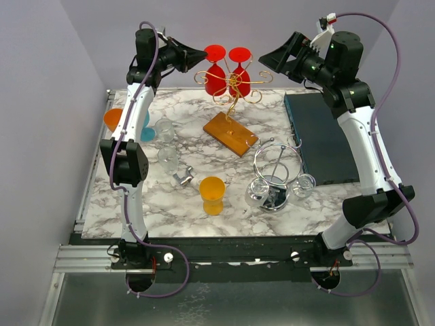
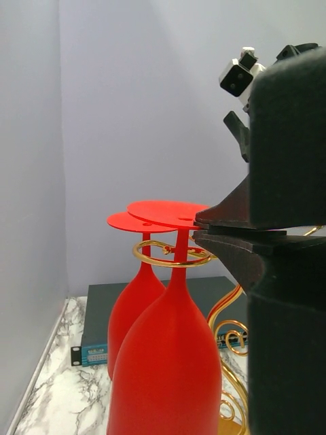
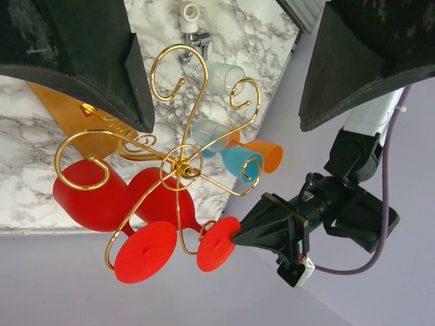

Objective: Take the wine glass off the wine glass rack
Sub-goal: Pick up the wine glass from the wine rack.

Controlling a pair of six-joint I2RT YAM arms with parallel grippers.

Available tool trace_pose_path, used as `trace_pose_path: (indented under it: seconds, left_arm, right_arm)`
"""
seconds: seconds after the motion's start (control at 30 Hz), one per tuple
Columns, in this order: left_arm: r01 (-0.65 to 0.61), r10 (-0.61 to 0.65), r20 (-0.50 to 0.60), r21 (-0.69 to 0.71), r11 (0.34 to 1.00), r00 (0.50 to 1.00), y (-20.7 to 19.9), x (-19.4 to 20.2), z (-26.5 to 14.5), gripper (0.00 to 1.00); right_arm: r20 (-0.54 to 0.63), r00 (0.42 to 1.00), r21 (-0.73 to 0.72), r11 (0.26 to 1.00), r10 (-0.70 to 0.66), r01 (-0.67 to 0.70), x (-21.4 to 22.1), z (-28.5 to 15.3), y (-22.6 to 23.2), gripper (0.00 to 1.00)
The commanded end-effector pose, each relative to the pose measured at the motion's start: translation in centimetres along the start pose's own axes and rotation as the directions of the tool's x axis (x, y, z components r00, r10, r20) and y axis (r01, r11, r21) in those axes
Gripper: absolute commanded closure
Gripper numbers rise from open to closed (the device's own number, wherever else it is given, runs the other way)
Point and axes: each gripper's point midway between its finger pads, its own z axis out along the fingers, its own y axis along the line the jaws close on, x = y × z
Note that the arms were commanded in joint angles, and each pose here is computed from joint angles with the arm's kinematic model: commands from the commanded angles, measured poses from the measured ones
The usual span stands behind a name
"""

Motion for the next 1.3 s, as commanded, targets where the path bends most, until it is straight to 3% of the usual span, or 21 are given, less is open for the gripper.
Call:
trace_pose_path:
  seconds: [0.0,1.27]
  left_arm:
    - [-0.028,0.026,0.027,0.067,0.997,0.999,-3.2,0.3,-0.1,1.0]
    - [0.013,-0.018,0.068,0.068,0.998,0.998,-2.3,-0.2,2.3,1.0]
  right_arm:
    - [0.022,1.0,-0.033,0.999,-0.01,0.011,-0.7,-1.1,1.2,0.06]
    - [0.022,1.0,-0.056,0.998,-0.01,0.011,-0.8,-1.5,1.8,0.05]
